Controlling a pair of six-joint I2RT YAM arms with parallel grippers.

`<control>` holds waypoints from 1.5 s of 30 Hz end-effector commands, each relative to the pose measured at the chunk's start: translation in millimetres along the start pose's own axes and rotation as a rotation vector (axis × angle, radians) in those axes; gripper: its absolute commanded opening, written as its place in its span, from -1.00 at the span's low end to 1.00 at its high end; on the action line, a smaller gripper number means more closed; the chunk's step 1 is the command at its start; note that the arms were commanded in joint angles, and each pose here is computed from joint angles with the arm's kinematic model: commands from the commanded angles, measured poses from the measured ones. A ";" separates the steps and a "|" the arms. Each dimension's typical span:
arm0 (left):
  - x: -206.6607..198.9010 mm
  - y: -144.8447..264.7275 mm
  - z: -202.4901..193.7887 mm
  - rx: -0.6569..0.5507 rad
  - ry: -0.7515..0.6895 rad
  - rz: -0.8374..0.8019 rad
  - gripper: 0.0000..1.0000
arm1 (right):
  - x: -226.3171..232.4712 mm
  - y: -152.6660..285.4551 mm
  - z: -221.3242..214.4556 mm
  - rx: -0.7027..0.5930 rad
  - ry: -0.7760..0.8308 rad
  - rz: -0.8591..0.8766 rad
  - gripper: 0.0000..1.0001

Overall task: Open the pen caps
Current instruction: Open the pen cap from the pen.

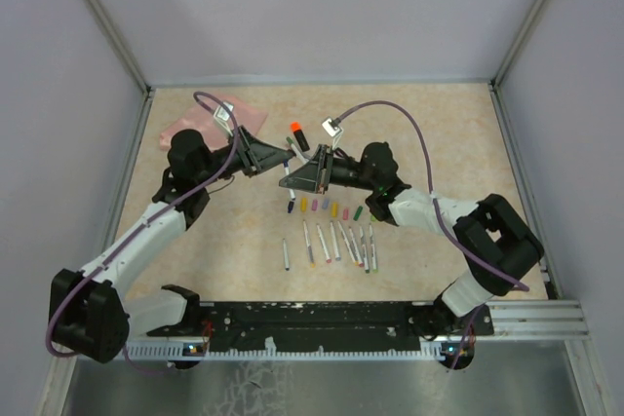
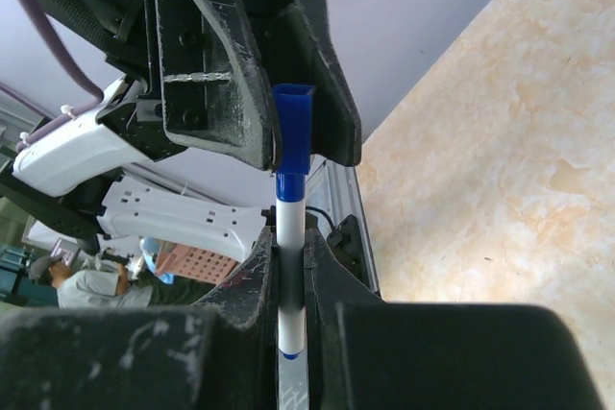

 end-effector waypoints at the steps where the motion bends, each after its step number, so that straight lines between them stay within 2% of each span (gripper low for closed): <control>1: -6.9 -3.9 2.6 0.005 -0.020 -0.030 -0.62 | 13.2 -1.5 5.0 -0.006 0.063 0.073 -1.00; 4: -7.7 -4.7 1.2 0.010 -0.022 -0.036 -0.97 | 12.8 -0.7 4.4 -0.002 0.063 0.073 -1.00; 5: -7.9 -4.8 0.8 0.011 -0.023 -0.037 -1.00 | 13.0 -0.4 4.4 -0.001 0.063 0.073 -1.00; 9: -8.0 -3.9 4.5 -0.024 -0.057 -0.023 -1.00 | 12.7 1.1 4.4 0.002 0.060 0.072 -1.00; 12: -7.1 -4.6 18.4 -0.114 -0.122 0.024 -1.00 | 12.6 1.9 2.4 0.011 0.057 0.081 -1.00; 15: 2.0 -7.1 49.6 -0.225 -0.161 0.097 -1.00 | 11.3 4.0 -1.1 0.015 0.042 0.090 -1.00; 23: -4.6 -26.3 137.1 -0.428 -0.259 0.103 -1.00 | 13.9 13.2 -10.4 0.022 0.019 0.087 -1.00; 28: -13.9 -30.3 154.6 -0.471 -0.288 0.090 -1.00 | 16.1 15.9 -11.1 0.010 0.024 0.081 -1.00; 31: -12.9 -26.2 147.2 -0.428 -0.300 0.110 -1.00 | 15.1 16.0 -10.7 0.010 0.042 0.047 -1.00; 34: 1.9 -14.5 122.9 -0.339 -0.279 0.201 -1.00 | 9.2 14.9 -15.2 0.030 0.071 -0.045 -1.00; 39: 33.0 16.7 64.7 -0.197 -0.234 0.355 -1.00 | 6.8 11.2 -26.8 0.049 0.115 -0.132 -1.00; 45: 76.9 42.4 -8.9 -0.007 -0.087 0.471 -1.00 | -3.3 9.4 -38.8 0.044 0.097 -0.215 -1.00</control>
Point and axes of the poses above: each gripper's point midway between its finger pads, its own y axis back along the fingers, its own x axis along the line the jaws close on, z = x × y, the point moved 7 cm from there along y, back along the fingers, and after that the axes turned 5 degrees about -y, right-handed, at the moved point
